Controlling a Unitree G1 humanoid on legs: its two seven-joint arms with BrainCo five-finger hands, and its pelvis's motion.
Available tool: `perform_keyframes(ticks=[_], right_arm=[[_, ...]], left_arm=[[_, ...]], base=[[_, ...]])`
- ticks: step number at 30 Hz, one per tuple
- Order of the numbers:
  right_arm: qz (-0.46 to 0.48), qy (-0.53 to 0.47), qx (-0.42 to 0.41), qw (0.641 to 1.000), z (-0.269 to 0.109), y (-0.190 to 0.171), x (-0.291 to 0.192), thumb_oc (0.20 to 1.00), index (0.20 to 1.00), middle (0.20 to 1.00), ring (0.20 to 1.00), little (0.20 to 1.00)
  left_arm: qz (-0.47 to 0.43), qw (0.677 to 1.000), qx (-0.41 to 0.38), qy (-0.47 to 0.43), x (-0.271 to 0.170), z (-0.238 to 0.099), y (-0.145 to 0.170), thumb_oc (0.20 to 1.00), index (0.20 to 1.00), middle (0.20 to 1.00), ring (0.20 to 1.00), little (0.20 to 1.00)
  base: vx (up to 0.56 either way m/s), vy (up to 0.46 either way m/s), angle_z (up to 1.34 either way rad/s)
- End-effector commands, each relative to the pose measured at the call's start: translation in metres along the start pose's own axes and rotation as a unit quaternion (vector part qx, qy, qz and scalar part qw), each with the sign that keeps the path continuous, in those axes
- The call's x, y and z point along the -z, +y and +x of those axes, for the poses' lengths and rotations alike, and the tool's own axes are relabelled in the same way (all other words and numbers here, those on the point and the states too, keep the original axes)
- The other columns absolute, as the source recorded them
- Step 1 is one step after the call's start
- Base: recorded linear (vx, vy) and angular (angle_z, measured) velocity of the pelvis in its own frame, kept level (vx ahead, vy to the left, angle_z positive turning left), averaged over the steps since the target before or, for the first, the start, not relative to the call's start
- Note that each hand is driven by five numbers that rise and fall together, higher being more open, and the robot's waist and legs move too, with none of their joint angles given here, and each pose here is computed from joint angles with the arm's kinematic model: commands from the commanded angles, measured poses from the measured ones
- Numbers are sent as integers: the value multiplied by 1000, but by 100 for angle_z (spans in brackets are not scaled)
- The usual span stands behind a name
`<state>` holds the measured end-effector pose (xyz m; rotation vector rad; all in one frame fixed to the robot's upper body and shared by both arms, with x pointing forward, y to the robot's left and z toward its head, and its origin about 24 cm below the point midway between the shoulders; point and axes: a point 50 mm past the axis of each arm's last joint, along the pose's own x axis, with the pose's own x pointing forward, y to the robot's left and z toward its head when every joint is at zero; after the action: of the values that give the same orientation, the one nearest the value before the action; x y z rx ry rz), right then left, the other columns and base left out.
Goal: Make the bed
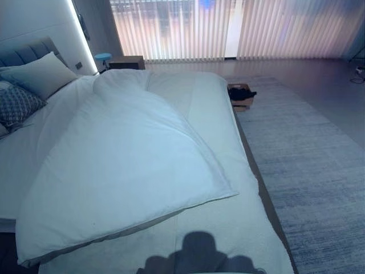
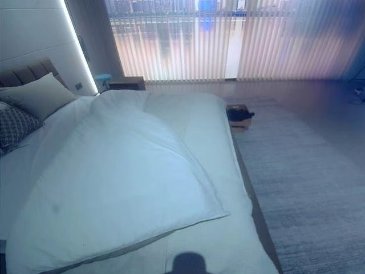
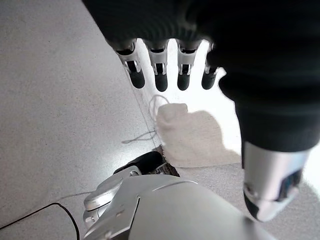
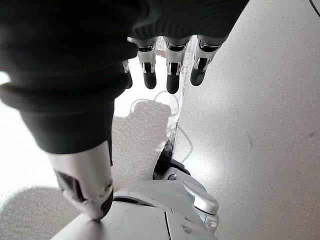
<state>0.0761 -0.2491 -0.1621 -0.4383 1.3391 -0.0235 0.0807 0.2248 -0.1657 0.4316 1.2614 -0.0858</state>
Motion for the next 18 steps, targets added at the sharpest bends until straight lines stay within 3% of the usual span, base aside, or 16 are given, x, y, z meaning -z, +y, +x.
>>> perform_keyframes(ticks=[1, 12, 18], right_arm=[[-34, -20, 6, 999, 2, -7, -23, 1000, 1000, 1000, 1000, 1000], [-22, -22, 6, 999, 2, -5, -25, 1000, 1000, 1000, 1000, 1000], [48, -45, 1, 998, 1, -2, -36, 1000, 1000, 1000, 1000, 1000]], left_arm=[[20, 999, -9, -26, -24, 3, 8, 1000, 1000, 1000, 1000, 1000], [-8, 1000, -16, -9, -15, 3, 9, 1000, 1000, 1000, 1000, 1000], [-30, 999, -21, -7, -14, 3, 8, 1000, 1000, 1000, 1000, 1000]], base=[[0, 0, 0], [20, -6, 0], [17, -3, 0]])
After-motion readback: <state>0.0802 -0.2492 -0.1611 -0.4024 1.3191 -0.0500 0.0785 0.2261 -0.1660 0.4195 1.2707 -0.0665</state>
